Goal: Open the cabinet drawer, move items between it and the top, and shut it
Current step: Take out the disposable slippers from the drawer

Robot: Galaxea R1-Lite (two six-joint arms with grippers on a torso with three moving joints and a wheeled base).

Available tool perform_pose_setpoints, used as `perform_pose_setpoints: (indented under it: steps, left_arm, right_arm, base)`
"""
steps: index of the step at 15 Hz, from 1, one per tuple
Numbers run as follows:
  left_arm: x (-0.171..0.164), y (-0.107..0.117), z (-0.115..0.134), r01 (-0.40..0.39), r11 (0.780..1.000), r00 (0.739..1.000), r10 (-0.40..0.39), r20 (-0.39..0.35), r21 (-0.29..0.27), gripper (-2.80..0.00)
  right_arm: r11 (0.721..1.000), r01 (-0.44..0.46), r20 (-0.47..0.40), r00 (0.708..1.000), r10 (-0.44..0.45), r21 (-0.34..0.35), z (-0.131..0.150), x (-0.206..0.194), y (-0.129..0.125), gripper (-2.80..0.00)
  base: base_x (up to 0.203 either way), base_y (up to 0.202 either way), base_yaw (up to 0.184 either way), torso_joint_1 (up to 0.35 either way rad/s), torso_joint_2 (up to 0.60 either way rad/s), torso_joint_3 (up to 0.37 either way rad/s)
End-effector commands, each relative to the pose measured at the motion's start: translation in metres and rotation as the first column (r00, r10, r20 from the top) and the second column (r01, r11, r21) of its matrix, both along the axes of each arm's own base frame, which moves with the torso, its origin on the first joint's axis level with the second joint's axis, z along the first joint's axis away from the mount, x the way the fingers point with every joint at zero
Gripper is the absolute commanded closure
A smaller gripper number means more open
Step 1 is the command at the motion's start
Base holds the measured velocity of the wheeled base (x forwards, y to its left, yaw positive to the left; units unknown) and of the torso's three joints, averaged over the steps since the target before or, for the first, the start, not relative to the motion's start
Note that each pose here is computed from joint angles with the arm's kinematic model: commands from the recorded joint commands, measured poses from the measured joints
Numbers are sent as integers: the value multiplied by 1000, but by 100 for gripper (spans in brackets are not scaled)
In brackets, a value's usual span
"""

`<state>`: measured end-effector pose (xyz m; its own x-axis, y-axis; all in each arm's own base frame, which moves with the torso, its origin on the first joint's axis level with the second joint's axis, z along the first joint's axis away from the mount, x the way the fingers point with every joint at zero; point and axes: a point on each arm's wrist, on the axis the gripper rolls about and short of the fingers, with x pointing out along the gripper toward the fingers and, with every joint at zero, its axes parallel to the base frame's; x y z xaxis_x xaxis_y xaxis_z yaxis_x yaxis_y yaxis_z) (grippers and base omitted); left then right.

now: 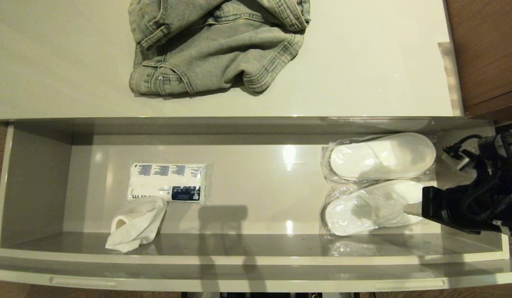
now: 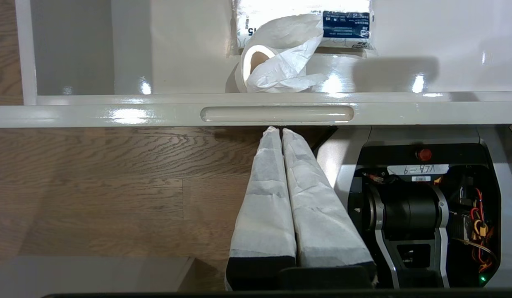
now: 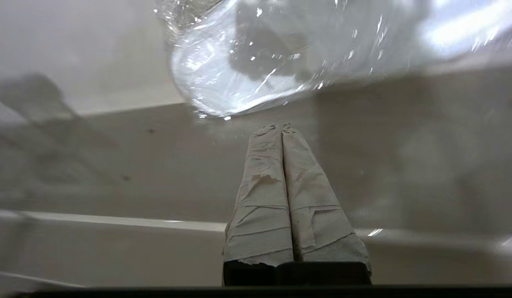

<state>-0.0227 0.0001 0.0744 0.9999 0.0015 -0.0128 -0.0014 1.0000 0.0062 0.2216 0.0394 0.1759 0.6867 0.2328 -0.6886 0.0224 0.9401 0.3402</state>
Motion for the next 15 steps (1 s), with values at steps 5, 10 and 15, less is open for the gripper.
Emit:
perform_pose_setpoints:
  steps: [5, 10, 15]
  left_arm:
    - [0, 0, 0, 0, 1000, 1000, 0, -3, 5, 0]
    - [2, 0, 1, -2, 1000, 999, 2, -32, -5, 0]
    - [0, 0, 0, -2, 1000, 1000, 2, 2, -5, 0]
  right_arm:
    - [988, -143, -16, 990, 142, -53, 14, 32, -13, 0]
    - [975, -221, -210, 952, 223, 33, 81, 27, -10, 0]
    - [957, -284, -344, 894, 286, 59, 97, 26, 8, 0]
  base:
    - [0, 0, 0, 0, 0, 0]
    - [0, 0, 0, 0, 0, 0]
    - [0, 0, 0, 0, 0, 0]
